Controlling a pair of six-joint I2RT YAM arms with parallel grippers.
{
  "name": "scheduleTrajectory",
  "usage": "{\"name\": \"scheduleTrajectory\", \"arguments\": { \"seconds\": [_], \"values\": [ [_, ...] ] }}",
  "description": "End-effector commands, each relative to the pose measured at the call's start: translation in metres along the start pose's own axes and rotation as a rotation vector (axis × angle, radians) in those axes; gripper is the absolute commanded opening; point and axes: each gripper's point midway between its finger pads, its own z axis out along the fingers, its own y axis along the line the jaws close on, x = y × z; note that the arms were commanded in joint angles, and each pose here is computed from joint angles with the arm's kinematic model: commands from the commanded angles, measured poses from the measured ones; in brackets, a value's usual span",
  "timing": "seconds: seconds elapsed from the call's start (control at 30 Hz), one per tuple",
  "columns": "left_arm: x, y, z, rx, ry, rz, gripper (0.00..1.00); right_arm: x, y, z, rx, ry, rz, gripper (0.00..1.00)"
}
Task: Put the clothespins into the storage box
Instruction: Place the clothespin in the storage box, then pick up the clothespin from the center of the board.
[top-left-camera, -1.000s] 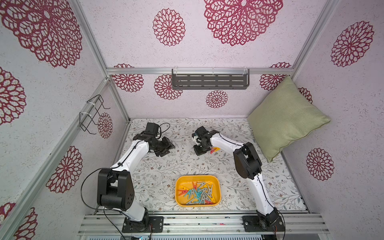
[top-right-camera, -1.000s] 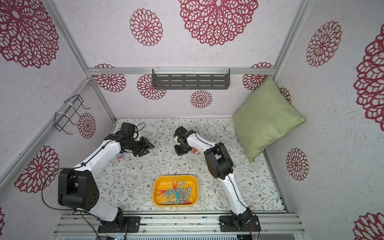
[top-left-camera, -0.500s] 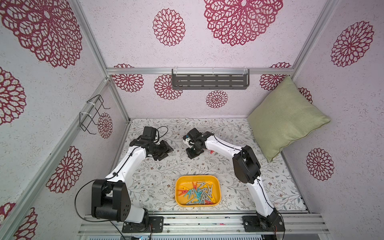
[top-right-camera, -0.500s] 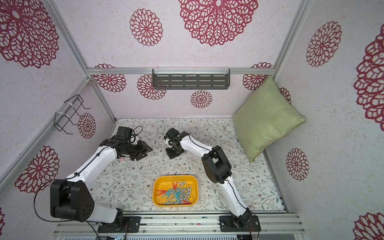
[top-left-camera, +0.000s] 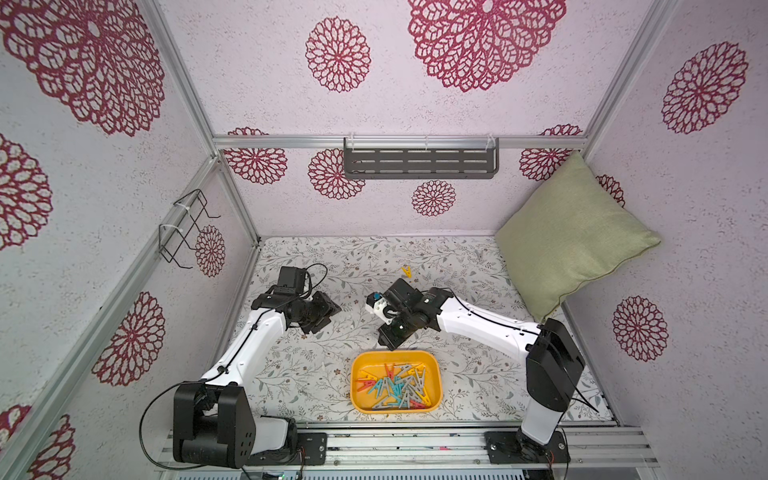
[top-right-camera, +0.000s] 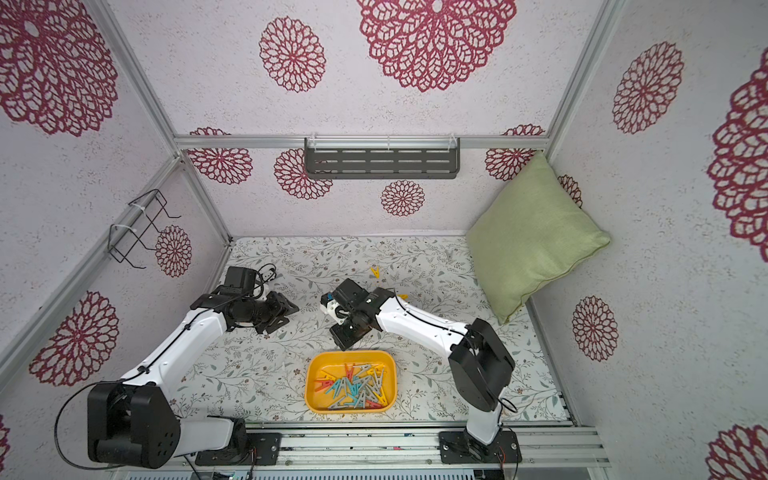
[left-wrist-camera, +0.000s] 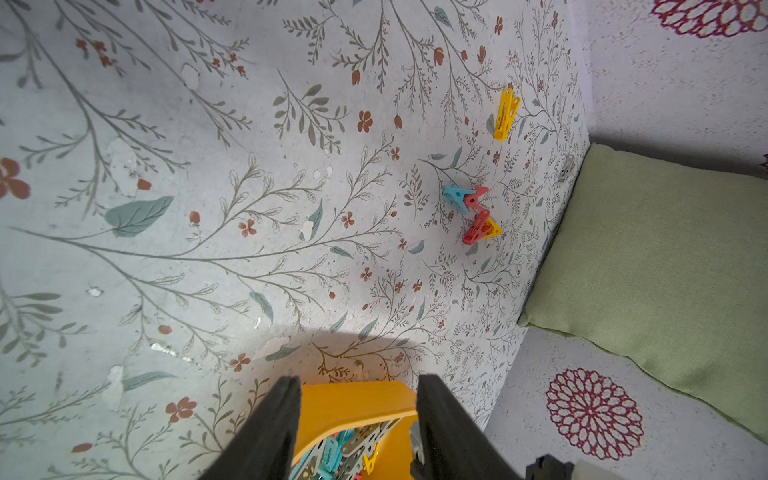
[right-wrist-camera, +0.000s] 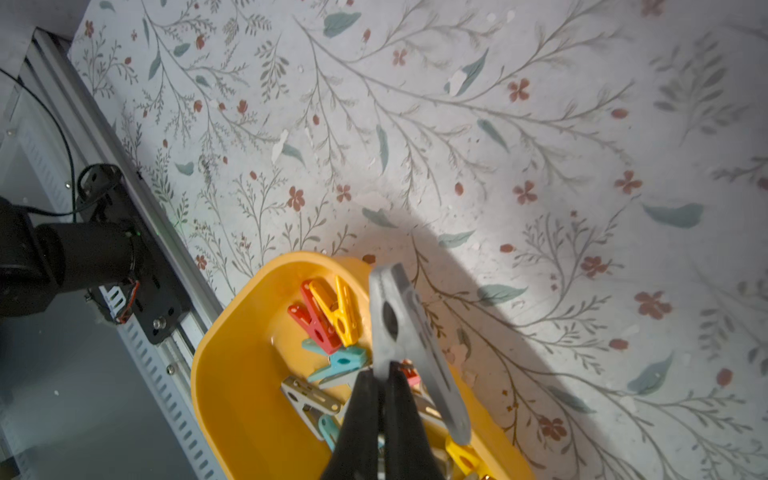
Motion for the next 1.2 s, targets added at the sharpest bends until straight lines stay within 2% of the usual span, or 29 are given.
{"name": "scheduleTrajectory", "arguments": {
  "seconds": [0.0,0.07,0.17,0.37,0.5,0.93,1.17],
  "values": [
    [0.002,-0.007,0.0,0.044,-0.019,-0.01,0.52,0.019,0.019,-0.007,-0.048,-0.002,-0.01,0.01],
    [0.008,-0.007,0.002,0.043,-0.013,-0.009,0.52,0.034,0.022,-0.005,-0.057,0.015,-0.008,0.02],
    [0.018,-0.009,0.008,0.034,-0.004,0.003,0.52,0.05,0.025,-0.001,-0.054,0.034,-0.015,0.08],
    [0.031,-0.02,0.017,0.038,0.005,0.02,0.52,0.046,0.02,-0.01,0.0,-0.021,-0.017,0.38],
    [0.031,-0.027,0.017,0.04,0.008,0.035,0.52,0.029,0.009,-0.021,0.062,-0.08,-0.003,0.49],
    [0.021,-0.057,0.026,0.043,0.037,0.105,0.52,-0.027,-0.109,-0.073,0.358,-0.259,0.306,0.48],
    [0.017,-0.072,0.035,0.052,0.058,0.133,0.52,-0.049,-0.153,-0.071,0.38,-0.273,0.391,0.48]
  ]
}}
